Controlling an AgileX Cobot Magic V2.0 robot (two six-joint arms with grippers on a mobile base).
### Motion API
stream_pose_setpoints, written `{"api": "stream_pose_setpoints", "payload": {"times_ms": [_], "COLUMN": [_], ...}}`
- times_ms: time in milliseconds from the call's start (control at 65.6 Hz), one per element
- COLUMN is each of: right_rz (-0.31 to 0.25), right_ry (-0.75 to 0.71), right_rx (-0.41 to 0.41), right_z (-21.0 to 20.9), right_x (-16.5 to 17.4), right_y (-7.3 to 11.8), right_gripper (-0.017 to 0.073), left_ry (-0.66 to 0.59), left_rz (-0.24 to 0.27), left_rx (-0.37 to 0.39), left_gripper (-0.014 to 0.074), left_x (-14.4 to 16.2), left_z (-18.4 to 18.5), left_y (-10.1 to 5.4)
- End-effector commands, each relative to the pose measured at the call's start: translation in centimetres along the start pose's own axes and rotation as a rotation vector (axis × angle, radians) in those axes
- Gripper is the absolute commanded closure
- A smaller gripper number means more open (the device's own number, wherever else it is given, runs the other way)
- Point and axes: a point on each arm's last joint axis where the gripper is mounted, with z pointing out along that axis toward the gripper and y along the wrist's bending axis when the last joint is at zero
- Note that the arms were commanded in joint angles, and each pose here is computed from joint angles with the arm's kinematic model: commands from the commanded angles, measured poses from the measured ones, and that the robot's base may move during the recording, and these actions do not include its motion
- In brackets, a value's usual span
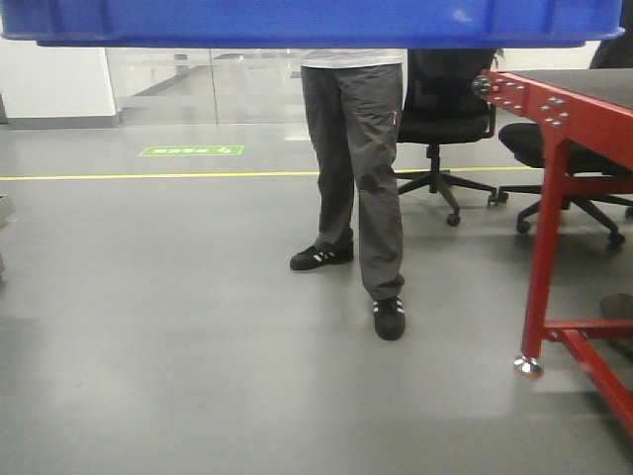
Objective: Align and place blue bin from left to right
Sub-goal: 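Carry the blue bin with both grippers across the floor past the red bench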
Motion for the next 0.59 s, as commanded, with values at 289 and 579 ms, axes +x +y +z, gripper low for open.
{"api": "stream_pose_setpoints", "payload": {"times_ms": [289, 579], "right_rz": [0.034, 0.034], "right_ry": [-0.137, -0.137], "right_rx": [-0.083, -0.083], "right_z": [-1.3, -1.3], "right_x": [-1.32, -1.32], "right_y": [1.29, 1.29], "right_gripper": [0.0712, 0.0712], "left_ry": [-0.109, -0.109], "left_rz": [-0.026, -0.026], "left_rx": [0.156, 0.156], "left_gripper": [0.0705, 0.0705], "left_x": [-0.96, -0.96], "left_z": [-2.03, -2.03], "left_y": [-2.08, -2.08]}}
